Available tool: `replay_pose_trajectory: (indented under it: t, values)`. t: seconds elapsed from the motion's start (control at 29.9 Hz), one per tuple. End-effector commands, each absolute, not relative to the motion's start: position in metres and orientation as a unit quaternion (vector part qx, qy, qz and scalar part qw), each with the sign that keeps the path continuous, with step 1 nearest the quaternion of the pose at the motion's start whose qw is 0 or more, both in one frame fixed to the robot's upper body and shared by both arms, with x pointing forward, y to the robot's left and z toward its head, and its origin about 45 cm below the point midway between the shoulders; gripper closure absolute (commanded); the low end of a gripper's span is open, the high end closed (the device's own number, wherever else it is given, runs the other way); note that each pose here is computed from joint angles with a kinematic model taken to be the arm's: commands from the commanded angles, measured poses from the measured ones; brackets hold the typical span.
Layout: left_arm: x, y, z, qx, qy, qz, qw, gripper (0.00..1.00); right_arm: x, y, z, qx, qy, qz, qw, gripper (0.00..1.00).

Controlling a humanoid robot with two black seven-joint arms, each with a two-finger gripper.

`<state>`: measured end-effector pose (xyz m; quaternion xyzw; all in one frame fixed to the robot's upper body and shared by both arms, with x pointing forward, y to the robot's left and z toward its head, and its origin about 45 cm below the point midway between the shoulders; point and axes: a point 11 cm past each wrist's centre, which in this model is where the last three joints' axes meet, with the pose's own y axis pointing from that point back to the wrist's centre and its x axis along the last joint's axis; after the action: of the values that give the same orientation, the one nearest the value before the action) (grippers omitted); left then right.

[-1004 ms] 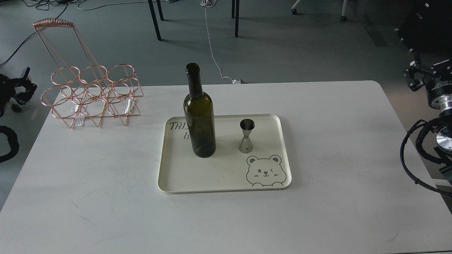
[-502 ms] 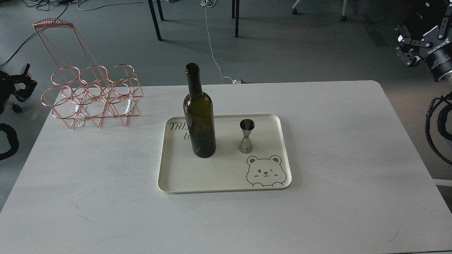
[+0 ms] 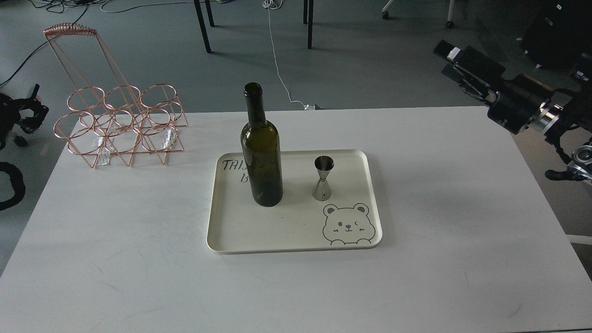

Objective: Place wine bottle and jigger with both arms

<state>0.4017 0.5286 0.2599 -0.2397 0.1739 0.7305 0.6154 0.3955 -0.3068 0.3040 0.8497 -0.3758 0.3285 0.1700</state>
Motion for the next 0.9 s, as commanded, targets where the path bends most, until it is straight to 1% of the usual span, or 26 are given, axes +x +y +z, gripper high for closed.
replay_pose_trajectory:
  t: [0.0, 0.17, 0.3, 0.4, 0.64, 0.87]
  values:
    - [0.401, 0.530, 0.261, -0.240, 0.172, 0.730, 0.616, 0.02, 0.378, -0.291, 0.276, 0.852, -0.323, 0.355, 0.210, 0.01]
    - [0.401, 0.529, 0.260, -0.239, 0.174, 0.729, 0.618, 0.02, 0.357, -0.280, 0.235, 0.825, -0.251, 0.428, 0.269, 0.01]
    - [0.401, 0.528, 0.258, -0.239, 0.176, 0.729, 0.617, 0.02, 0.329, -0.276, 0.192, 0.817, -0.200, 0.451, 0.298, 0.01]
    - [0.401, 0.527, 0.256, -0.240, 0.177, 0.729, 0.617, 0.02, 0.318, -0.273, 0.172, 0.811, -0.172, 0.467, 0.308, 0.01]
    - [0.402, 0.525, 0.255, -0.241, 0.179, 0.727, 0.618, 0.02, 0.341, -0.261, 0.147, 0.795, -0.187, 0.481, 0.319, 0.01]
    - [0.401, 0.524, 0.253, -0.240, 0.180, 0.728, 0.617, 0.02, 0.353, -0.210, 0.125, 0.798, -0.160, 0.496, 0.304, 0.02]
